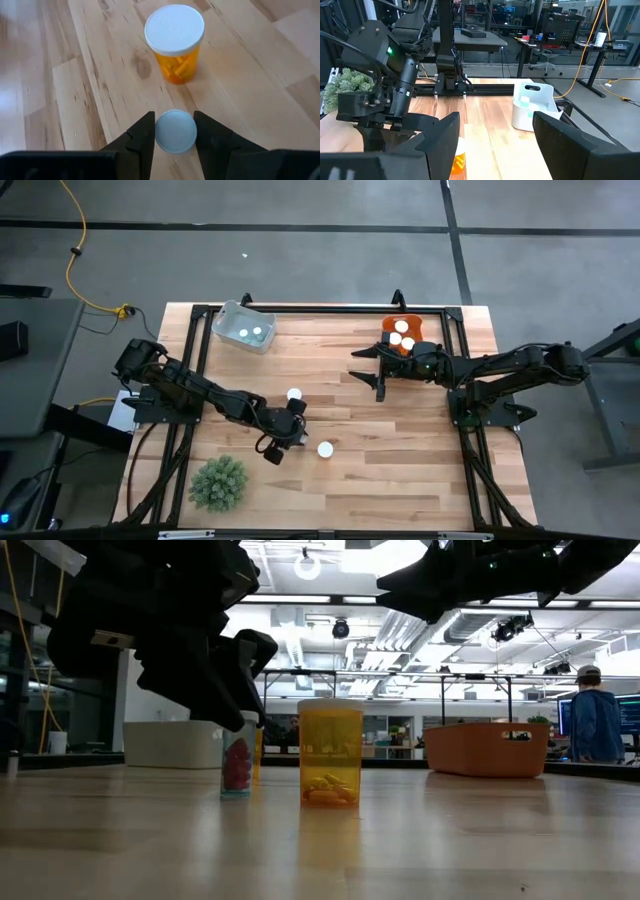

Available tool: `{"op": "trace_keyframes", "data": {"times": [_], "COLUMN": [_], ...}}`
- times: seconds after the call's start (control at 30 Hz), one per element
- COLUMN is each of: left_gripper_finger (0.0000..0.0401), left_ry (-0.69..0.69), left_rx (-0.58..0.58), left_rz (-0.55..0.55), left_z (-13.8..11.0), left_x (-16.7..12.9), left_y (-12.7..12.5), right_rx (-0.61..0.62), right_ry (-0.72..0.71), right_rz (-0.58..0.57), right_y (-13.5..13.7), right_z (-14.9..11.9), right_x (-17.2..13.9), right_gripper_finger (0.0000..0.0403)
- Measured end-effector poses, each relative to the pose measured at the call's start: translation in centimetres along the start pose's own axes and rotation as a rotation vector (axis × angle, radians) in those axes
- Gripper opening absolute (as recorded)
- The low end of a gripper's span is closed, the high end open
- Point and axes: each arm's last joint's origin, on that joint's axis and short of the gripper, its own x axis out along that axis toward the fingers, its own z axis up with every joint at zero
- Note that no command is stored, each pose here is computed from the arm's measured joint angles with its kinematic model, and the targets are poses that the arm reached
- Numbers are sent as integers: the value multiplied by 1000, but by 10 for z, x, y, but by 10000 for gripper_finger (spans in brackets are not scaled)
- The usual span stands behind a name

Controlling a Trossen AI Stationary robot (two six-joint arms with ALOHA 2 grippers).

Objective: Pick and place medicine bottles into bin by pill shape (circle, oval)
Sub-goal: Put the blue capsule bottle into the orange bin

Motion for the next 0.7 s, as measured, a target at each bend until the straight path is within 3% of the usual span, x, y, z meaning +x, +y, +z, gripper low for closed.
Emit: {"op": "trace_keyframes", "data": {"times": [0.17,0.3,0.4,0.5,0.6,0.7], "left_gripper_finger": [108,107,110,113,114,114], "left_ry": [-39,-77,-86,-74,-51,-7], "left_rx": [-1,8,23,17,-42,-129], "left_rz": [12,68,231,478,666,780], "left_z": [9,17,20,19,13,2], "left_x": [-19,-55,-89,-120,-144,-160], "left_y": [3,7,13,24,39,58], "right_rx": [0,0,0,0,0,3], "right_ry": [1,3,3,3,3,3], "right_rz": [0,0,0,0,0,0], "right_y": [0,0,0,0,0,0], "right_z": [0,0,0,0,0,0], "right_x": [0,0,0,0,0,0], "right_gripper_finger": [245,245,245,245,245,245]}}
